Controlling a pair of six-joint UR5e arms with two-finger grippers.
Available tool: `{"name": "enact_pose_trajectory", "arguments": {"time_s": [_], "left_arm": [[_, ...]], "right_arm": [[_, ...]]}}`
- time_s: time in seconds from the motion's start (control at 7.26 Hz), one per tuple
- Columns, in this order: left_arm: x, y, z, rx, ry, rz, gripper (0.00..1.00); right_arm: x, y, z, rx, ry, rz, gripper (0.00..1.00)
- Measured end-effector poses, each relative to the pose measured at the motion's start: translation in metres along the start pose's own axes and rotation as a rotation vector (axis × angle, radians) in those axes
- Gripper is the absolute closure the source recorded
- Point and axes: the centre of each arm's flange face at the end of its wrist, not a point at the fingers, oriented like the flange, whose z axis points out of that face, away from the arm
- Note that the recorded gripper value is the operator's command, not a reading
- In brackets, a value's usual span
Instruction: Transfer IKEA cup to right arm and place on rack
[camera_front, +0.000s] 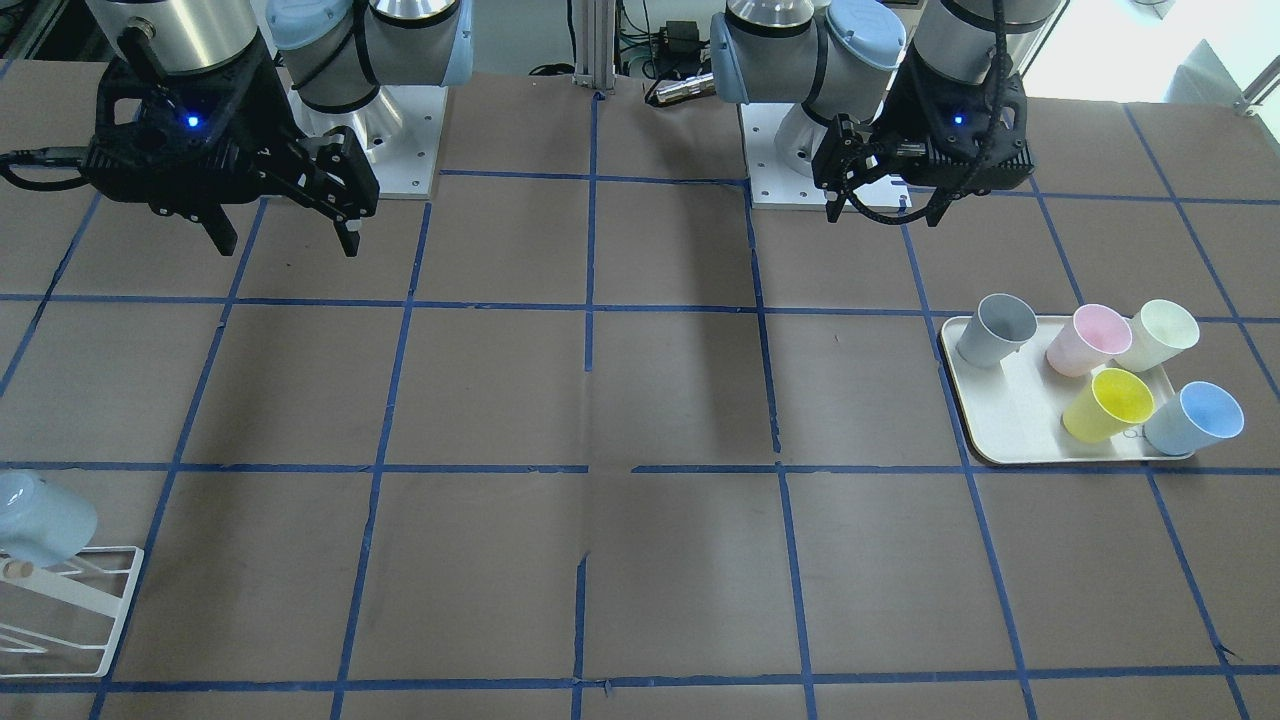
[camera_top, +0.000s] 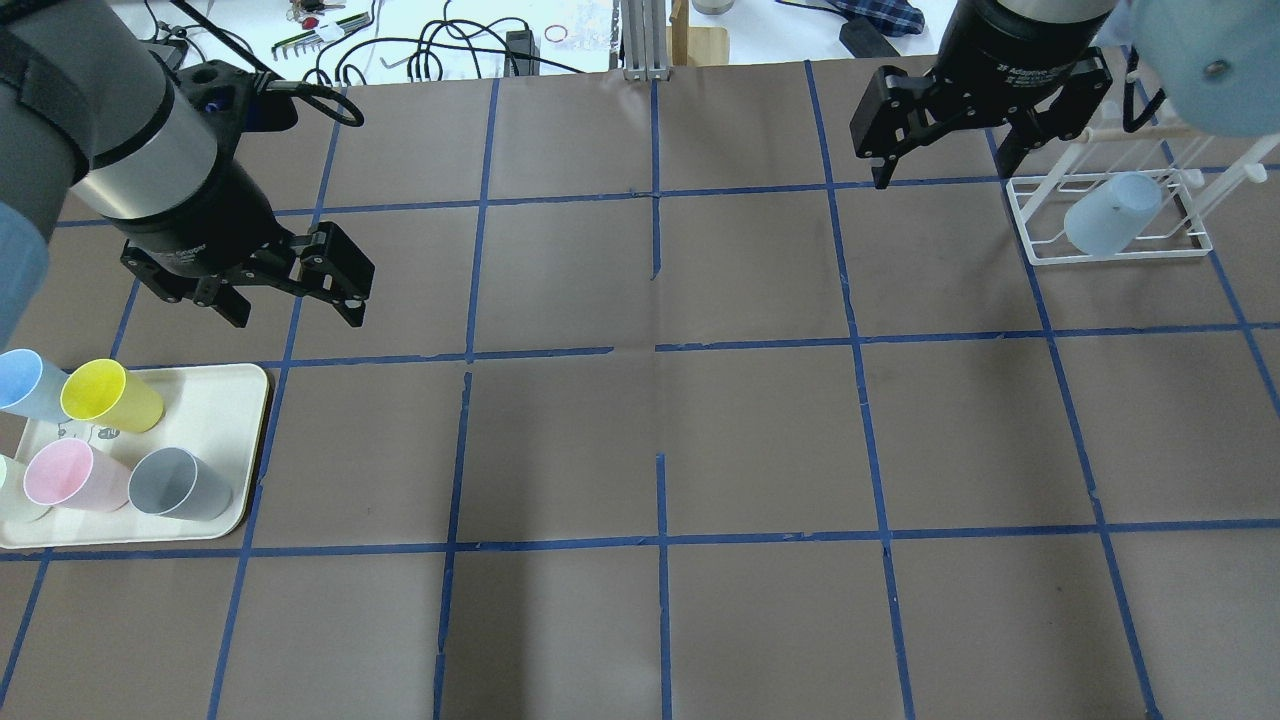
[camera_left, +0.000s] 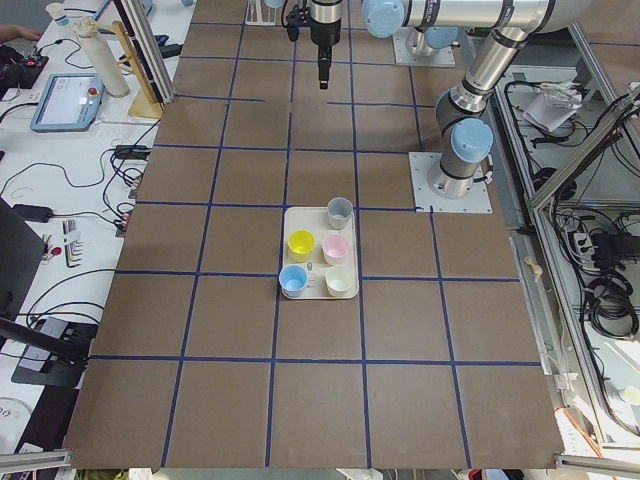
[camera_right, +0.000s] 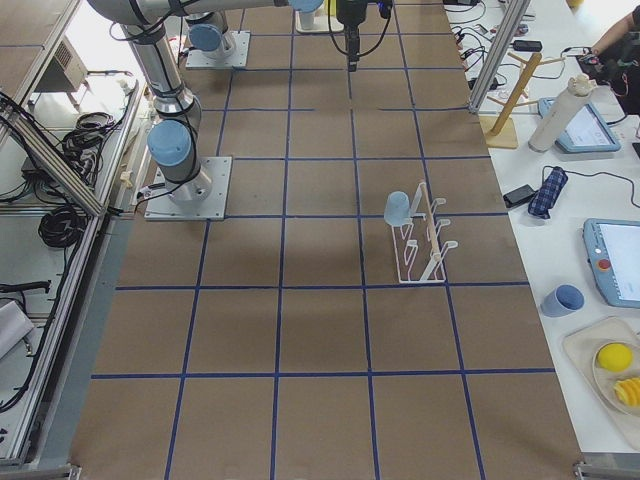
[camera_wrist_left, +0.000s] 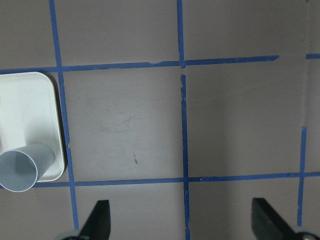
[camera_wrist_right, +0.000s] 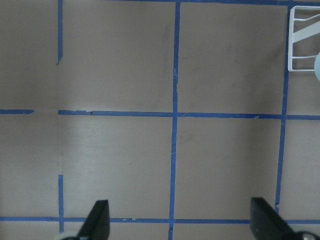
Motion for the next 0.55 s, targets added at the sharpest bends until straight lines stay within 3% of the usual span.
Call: {"name": "enact_pose_trajectory", "arguments": {"time_s": [0.55], "left_arm": [[-0.0004,-0.0008,0.0001,0.002,-0.001,0.000,0.00]], "right_arm": [[-0.0005,-0.0010,0.0010,0.003,0.002,0.004,0.00]]}}
